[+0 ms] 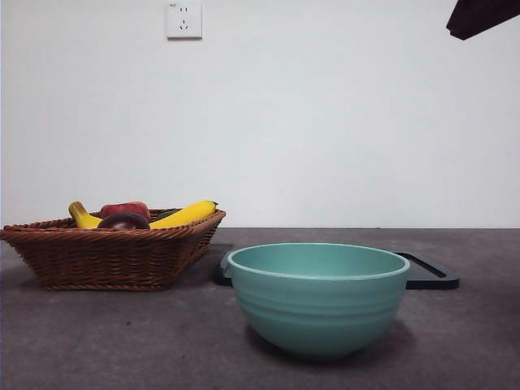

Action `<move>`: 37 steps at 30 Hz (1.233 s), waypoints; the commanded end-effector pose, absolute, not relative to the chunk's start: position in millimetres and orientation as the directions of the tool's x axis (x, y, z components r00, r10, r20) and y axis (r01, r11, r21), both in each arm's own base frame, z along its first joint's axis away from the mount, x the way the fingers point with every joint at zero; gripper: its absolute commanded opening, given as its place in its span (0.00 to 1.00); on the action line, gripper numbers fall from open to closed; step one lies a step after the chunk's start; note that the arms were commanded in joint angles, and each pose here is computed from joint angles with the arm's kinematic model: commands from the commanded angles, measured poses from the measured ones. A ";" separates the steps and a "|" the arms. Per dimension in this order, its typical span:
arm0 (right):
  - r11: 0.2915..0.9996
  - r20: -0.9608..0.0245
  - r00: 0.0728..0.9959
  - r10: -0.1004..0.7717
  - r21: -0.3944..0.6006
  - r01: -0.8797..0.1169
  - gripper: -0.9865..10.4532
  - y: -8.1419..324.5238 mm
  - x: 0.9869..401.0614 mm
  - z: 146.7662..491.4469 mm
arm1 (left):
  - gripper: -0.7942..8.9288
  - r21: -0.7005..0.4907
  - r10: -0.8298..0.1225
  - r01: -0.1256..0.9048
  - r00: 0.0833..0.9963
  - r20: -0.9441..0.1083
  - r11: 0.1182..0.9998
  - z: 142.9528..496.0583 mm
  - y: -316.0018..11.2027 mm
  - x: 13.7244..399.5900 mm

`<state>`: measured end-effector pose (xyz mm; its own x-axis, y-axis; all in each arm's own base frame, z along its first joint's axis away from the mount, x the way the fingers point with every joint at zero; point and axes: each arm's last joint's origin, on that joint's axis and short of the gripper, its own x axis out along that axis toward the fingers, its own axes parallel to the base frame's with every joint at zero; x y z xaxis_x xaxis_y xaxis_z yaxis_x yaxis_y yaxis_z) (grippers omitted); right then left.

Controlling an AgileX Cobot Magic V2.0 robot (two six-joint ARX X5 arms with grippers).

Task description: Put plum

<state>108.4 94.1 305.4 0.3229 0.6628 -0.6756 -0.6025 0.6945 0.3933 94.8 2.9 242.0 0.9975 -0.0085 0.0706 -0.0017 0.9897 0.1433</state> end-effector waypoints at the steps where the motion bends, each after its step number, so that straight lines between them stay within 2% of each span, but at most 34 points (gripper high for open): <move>1: 0.683 -0.664 0.326 0.672 0.387 -0.620 0.09 96.3 109.2 309.4 | 0.09 0.143 -0.004 -0.004 0.998 0.055 0.990 219.5 3.3 94.9; 6: 0.683 -0.664 0.326 0.672 0.387 -0.620 0.09 96.3 109.2 309.4 | 0.09 0.138 -0.004 0.000 1.000 0.026 0.990 191.8 3.3 95.1; 13: 0.683 -0.664 0.326 0.672 0.387 -0.620 0.09 96.3 109.2 309.4 | 0.09 0.132 -0.003 0.006 1.000 -0.020 0.991 172.8 3.3 94.8; 27: 0.683 -0.664 0.327 0.673 0.387 -0.620 0.09 96.4 109.3 309.5 | 0.09 0.087 -0.004 0.019 0.985 -0.172 0.996 149.7 3.3 95.7; 37: 0.683 -0.664 0.327 0.673 0.387 -0.620 0.09 96.4 109.3 309.5 | 0.09 0.049 -0.005 0.013 0.984 -0.177 0.999 149.3 3.3 95.5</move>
